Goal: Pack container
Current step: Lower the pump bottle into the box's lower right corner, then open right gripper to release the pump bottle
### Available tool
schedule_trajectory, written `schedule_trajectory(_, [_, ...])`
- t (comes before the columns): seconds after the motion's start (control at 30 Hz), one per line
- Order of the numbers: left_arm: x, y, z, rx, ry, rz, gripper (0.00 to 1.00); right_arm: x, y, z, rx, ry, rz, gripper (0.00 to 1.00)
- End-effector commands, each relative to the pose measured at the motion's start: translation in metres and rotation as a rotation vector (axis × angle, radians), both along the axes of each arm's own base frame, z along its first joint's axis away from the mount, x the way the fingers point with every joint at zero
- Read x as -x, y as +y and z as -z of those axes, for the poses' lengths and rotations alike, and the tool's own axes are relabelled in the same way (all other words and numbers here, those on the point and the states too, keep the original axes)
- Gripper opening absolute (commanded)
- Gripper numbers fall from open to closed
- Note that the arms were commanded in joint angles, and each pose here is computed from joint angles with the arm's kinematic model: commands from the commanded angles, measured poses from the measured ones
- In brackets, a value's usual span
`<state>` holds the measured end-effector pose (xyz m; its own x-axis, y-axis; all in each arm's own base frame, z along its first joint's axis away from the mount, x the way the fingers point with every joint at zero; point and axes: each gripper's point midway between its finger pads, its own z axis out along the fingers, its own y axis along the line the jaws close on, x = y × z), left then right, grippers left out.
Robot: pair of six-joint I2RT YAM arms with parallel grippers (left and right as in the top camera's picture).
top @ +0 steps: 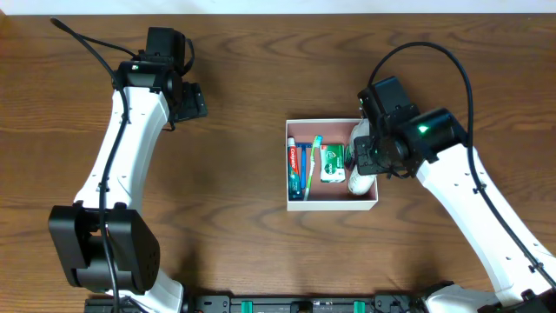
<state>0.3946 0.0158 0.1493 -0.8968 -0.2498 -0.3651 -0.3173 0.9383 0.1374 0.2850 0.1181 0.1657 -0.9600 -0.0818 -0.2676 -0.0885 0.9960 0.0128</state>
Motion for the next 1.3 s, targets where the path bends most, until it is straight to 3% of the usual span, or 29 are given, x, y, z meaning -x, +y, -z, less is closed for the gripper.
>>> schedule_trajectory(0.0, [-0.004, 0.001, -0.010, 0.005, -0.030, -0.012, 0.98, 0.004, -0.004, 0.010, 0.028, 0.015, 0.016, 0.03])
schedule_trajectory(0.2, [-0.004, 0.001, -0.010, 0.005, -0.030, -0.012, 0.98, 0.003, -0.002, 0.009, 0.022, 0.009, 0.015, 0.07])
schedule_trajectory(0.57, [-0.004, 0.001, -0.010, 0.005, -0.030, -0.012, 0.98, -0.002, 0.000, 0.006, 0.011, -0.012, 0.015, 0.30])
schedule_trajectory(1.03, [-0.004, 0.001, -0.010, 0.005, -0.030, -0.012, 0.98, -0.013, 0.004, -0.019, -0.008, -0.073, 0.001, 0.36])
schedule_trajectory(1.27, [-0.004, 0.001, -0.010, 0.005, -0.030, -0.012, 0.98, -0.028, 0.009, -0.071, -0.045, -0.180, -0.018, 0.42])
